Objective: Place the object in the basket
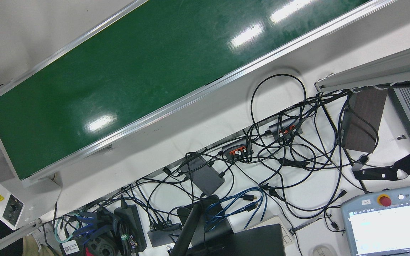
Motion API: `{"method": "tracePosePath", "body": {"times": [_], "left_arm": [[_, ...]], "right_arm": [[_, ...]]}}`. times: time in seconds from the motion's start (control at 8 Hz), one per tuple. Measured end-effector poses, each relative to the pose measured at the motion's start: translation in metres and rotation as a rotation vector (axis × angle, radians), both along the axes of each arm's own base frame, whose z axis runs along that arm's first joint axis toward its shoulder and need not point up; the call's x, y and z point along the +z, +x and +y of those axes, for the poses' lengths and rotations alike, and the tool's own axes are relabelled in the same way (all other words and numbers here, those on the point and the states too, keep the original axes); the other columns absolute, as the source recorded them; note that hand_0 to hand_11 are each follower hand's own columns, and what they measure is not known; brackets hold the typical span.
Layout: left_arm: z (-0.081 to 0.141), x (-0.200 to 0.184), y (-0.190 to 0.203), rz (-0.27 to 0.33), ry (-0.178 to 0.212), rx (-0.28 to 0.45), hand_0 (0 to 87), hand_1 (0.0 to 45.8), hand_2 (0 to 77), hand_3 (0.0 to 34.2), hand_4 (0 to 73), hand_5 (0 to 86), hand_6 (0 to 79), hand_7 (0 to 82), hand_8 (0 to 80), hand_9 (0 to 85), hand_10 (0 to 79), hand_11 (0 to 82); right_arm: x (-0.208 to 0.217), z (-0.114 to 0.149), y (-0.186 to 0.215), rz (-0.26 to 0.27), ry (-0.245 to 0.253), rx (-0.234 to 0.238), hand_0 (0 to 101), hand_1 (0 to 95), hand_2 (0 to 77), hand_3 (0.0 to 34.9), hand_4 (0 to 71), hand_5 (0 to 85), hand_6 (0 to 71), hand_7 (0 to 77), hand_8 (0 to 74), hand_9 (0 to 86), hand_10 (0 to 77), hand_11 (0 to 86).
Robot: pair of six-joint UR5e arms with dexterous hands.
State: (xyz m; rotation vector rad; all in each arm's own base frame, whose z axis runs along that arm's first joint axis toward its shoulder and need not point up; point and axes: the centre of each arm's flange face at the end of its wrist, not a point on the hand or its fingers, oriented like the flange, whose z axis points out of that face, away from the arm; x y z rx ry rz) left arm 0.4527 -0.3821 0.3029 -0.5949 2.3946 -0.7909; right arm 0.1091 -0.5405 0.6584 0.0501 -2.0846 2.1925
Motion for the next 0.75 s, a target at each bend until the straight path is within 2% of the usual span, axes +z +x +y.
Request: {"method": "tracePosePath", "body": {"times": [0.12, 0.38, 0.75], "left_arm": [[0.006, -0.013, -0.009, 0.012, 0.011, 0.009, 54.3, 3.3, 0.5, 0.0, 7.1, 1.1, 1.1, 2.2, 0.5, 1.1, 8.7, 13.1], [0.013, -0.031, -0.023, 0.018, 0.014, 0.016, 55.2, 4.9, 0.5, 0.0, 6.0, 4.4, 2.7, 2.2, 0.5, 1.1, 6.5, 12.5], [0.011, -0.038, -0.029, 0.001, -0.003, 0.01, 55.1, 6.0, 0.5, 0.0, 6.0, 4.4, 2.7, 1.1, 0.5, 1.1, 6.5, 10.4]], "right_arm": [[0.0, 0.0, 0.0, 0.0, 0.0, 0.0, 0, 0.0, 0.5, 0.3, 0.0, 0.0, 0.0, 0.5, 0.0, 0.0, 0.0, 0.0], [0.0, 0.0, 0.0, 0.0, 0.0, 0.0, 0, 0.0, 0.5, 0.2, 0.0, 0.0, 0.0, 0.5, 0.0, 0.0, 0.0, 0.0], [0.0, 0.0, 0.0, 0.0, 0.0, 0.0, 0, 0.0, 0.5, 0.3, 0.0, 0.0, 0.0, 0.5, 0.0, 0.0, 0.0, 0.0]]}}
